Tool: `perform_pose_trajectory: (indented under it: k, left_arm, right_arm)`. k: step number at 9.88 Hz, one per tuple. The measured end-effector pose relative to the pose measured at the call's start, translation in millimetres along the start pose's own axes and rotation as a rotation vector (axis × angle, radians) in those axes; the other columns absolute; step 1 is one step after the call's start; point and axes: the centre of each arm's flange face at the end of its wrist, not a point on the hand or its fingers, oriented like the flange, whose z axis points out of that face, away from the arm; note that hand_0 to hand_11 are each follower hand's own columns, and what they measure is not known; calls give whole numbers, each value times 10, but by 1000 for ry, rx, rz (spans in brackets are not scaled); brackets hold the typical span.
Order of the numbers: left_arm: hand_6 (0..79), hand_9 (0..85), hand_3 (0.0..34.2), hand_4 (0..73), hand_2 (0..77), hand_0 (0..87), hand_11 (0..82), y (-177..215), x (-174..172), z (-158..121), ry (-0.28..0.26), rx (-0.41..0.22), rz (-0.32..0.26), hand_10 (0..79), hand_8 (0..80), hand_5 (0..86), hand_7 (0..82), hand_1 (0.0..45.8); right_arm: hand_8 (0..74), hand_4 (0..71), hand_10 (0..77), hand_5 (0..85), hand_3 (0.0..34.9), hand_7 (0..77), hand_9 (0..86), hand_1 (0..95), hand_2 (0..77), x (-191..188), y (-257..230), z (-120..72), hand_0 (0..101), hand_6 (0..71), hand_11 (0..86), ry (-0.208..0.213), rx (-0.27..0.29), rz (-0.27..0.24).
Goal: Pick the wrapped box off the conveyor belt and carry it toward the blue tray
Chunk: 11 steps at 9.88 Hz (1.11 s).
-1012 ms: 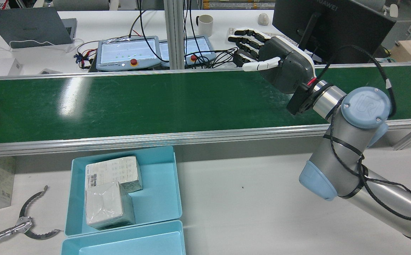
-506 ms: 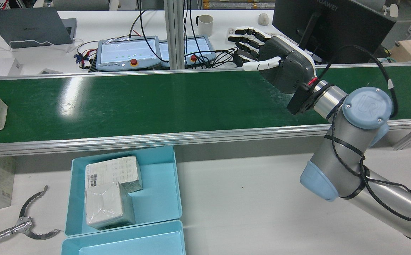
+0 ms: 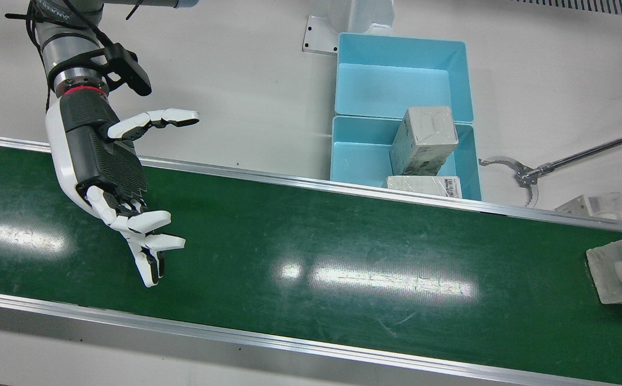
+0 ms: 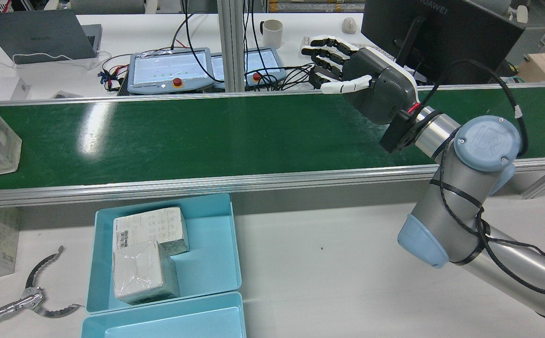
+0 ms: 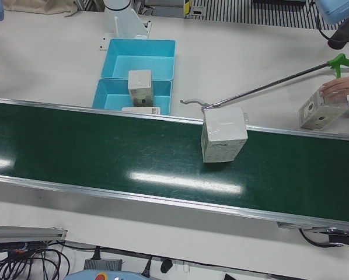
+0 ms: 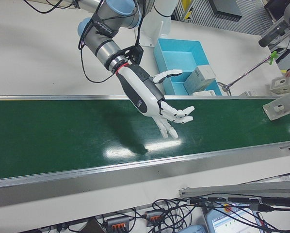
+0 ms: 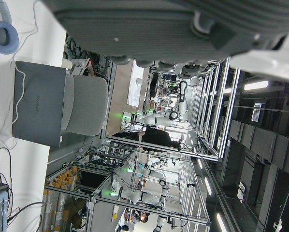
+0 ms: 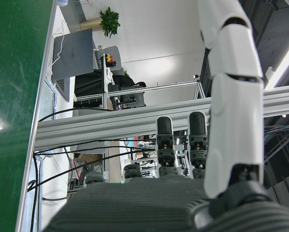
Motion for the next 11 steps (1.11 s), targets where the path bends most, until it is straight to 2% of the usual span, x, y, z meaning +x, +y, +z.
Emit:
perform_pose_trajectory:
  k: [1,6,7,11]
  left_arm:
    - [0,0,0,0,5,0,0,0,0,0,0,0,0,5,0,11,5,0]
    - [0,0,0,0,11,0,0,0,0,0,0,0,0,5,0,11,5,0]
    - [0,0,0,0,11,0,0,0,0,0,0,0,0,5,0,11,5,0]
    - [0,0,0,0,5,0,0,0,0,0,0,0,0,0,0,11,0,0]
  right_arm:
    - [0,136,0,338,165,251,60,164,175,4,2,2,492,44,11,1,0,1]
    - [0,131,0,338,166,251,60,164,175,-4,-23,-16,493,44,11,0,5,1]
    - [0,131,0,338,179,251,60,164,175,-8,-25,-17,492,44,11,0,5,1]
    - [0,120,0,338,174,251,60,153,169,-26,-34,-21,492,44,11,-3,7,0]
